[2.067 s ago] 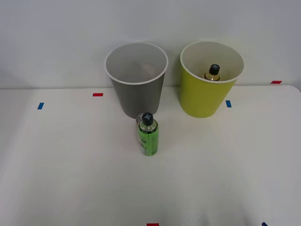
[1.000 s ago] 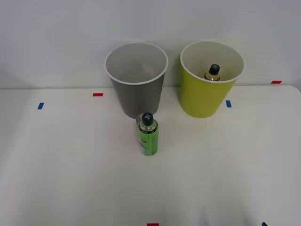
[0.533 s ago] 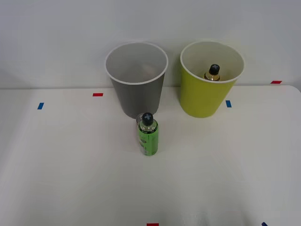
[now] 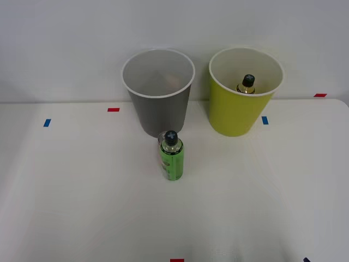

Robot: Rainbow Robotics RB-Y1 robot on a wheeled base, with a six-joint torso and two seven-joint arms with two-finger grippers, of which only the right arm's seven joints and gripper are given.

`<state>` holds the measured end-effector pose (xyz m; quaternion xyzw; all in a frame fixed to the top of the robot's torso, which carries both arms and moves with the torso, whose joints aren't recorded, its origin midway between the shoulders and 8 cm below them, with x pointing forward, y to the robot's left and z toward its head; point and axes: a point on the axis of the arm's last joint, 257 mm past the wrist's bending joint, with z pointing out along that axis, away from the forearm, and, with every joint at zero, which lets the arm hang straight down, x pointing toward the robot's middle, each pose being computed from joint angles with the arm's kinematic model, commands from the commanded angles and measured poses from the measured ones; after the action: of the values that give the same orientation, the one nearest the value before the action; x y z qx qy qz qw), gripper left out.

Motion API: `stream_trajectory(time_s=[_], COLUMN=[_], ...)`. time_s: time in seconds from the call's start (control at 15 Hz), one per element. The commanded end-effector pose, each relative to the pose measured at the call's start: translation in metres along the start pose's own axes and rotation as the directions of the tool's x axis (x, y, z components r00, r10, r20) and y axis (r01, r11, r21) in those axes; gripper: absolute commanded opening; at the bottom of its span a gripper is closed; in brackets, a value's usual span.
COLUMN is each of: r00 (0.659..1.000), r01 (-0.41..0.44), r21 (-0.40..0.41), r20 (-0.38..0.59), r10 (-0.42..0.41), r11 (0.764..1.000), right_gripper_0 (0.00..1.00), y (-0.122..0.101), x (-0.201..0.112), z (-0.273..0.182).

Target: Put cans in the gray bin, plastic bottles in the light green bin

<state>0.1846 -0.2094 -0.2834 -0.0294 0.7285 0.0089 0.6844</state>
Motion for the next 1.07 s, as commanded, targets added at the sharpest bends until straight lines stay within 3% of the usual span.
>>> stream_trajectory(time_s=[0.07,0.27,0.47,0.6,1.07], r00=[1.000,0.996,0.990,0.986,0.970], r01=[0.008,0.007,-0.058,-0.045,-0.088], r21=[-0.012,-0.048,-0.099,-0.156,-0.312], r20=[-0.015,0.087,0.121,0.154,0.189], r10=[-0.008,-0.003,0.069,0.070,0.153], r11=[1.000,0.999,0.993,0.987,0.946], right_gripper_0=[1.00,1.00,1.00,1.00,1.00], y=[0.001,0.013,0.030,0.043,0.105], x=[0.014,-0.007,-0.016,-0.025,-0.049], z=[0.003,0.013,0.024,0.034,0.097])
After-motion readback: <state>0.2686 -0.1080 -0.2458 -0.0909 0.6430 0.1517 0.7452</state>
